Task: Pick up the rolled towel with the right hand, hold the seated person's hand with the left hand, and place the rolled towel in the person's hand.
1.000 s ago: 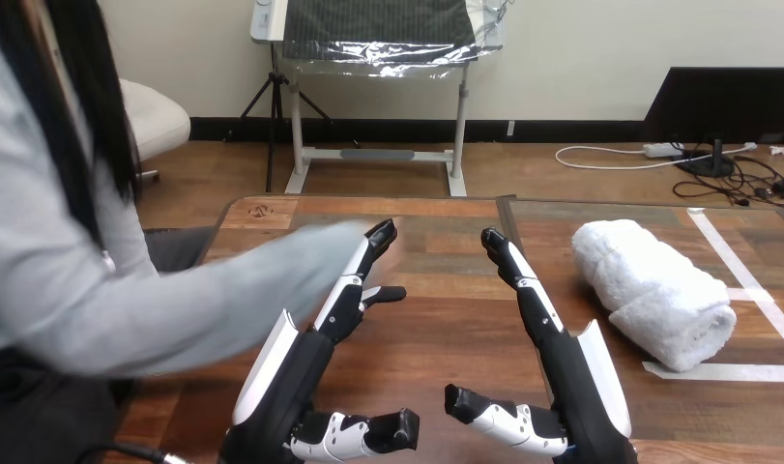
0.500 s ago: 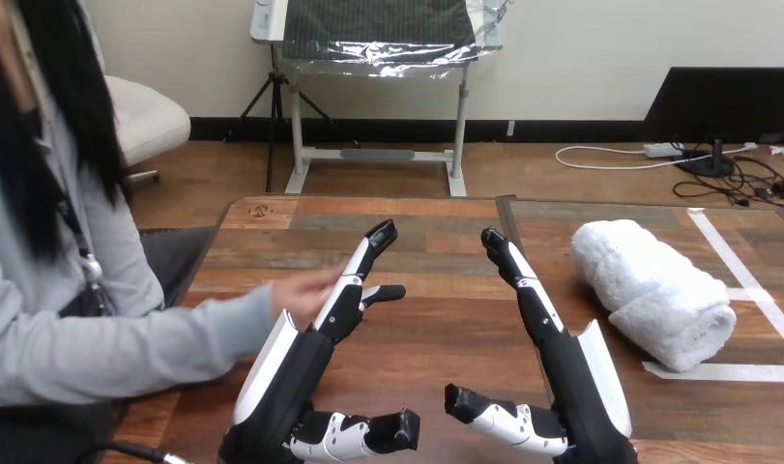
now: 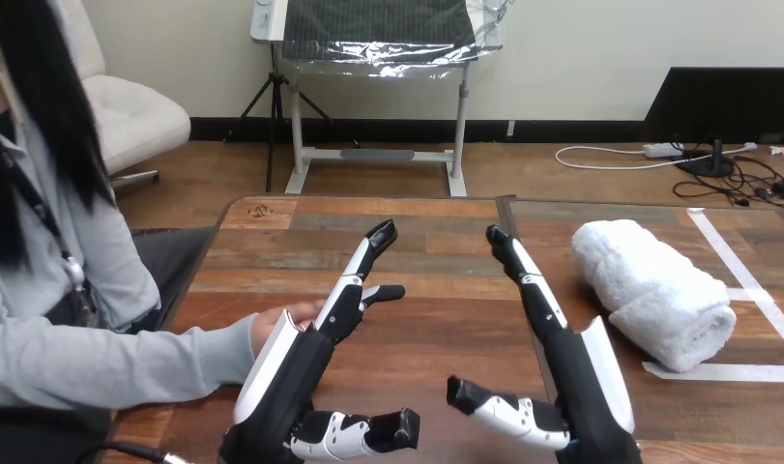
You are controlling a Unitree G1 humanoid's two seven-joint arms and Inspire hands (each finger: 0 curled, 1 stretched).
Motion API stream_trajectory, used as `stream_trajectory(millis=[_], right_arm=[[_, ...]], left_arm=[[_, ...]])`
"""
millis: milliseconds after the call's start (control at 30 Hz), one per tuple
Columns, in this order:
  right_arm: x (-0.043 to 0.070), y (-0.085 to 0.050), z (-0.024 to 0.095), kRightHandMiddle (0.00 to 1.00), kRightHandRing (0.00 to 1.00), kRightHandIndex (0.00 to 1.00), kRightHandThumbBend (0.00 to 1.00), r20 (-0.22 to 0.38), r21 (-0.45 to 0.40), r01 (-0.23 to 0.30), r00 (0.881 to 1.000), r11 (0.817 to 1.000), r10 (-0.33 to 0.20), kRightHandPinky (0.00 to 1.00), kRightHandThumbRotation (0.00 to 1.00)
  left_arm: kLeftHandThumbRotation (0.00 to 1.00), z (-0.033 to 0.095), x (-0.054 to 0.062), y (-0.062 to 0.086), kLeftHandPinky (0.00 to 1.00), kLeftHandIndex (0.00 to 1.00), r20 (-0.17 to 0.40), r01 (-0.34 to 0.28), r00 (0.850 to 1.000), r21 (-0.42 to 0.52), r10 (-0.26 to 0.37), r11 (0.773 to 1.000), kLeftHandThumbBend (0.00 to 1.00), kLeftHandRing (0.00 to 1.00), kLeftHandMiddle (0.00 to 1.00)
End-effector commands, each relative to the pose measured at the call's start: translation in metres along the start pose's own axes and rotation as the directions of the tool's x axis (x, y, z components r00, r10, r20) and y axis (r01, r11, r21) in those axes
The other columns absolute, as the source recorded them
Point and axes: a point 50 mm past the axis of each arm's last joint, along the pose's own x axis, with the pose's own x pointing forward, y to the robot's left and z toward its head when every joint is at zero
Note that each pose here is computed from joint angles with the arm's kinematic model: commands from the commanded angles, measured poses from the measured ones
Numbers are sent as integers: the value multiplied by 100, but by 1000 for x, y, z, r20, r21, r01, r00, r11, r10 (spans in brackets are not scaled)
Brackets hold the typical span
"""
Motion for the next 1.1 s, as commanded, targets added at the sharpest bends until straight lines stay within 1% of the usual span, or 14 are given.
stream_trajectory(millis=[0, 133, 300, 433, 567, 767, 1067], right_arm=[[33, -21, 10, 93, 93, 95, 96, 109, -53, 100, 990, 994, -94, 93, 72], [38, -27, 10, 92, 92, 95, 95, 114, -59, 125, 986, 990, -117, 92, 72], [45, -39, 10, 92, 91, 95, 94, 126, -100, 161, 981, 982, -148, 89, 74], [50, -47, 10, 93, 91, 95, 93, 131, -112, 182, 977, 977, -167, 88, 75], [55, -55, 10, 93, 90, 95, 92, 140, -126, 213, 971, 969, -196, 87, 75], [63, -68, 9, 92, 90, 96, 91, 146, -154, 246, 964, 957, -224, 87, 74], [73, -86, 10, 92, 90, 95, 95, 143, -175, 283, 955, 943, -260, 89, 74]], left_arm=[[78, 8, 18, 7, 84, 100, 83, -21, 996, 15, 20, 1000, 100, 100, 100], [78, 7, 19, 7, 84, 100, 81, -21, 996, 11, 20, 1000, 100, 100, 100], [78, 7, 19, 6, 85, 100, 77, -23, 997, 3, 23, 1000, 100, 100, 100], [78, 7, 19, 6, 86, 100, 77, -24, 997, -4, 24, 1000, 100, 100, 100], [77, 7, 19, 6, 87, 100, 78, -24, 997, -1, 24, 1000, 100, 100, 100], [77, 8, 19, 6, 87, 100, 84, -30, 996, 11, 29, 1000, 100, 100, 100], [77, 9, 18, 5, 89, 100, 81, -44, 996, 2, 43, 999, 100, 100, 100]])
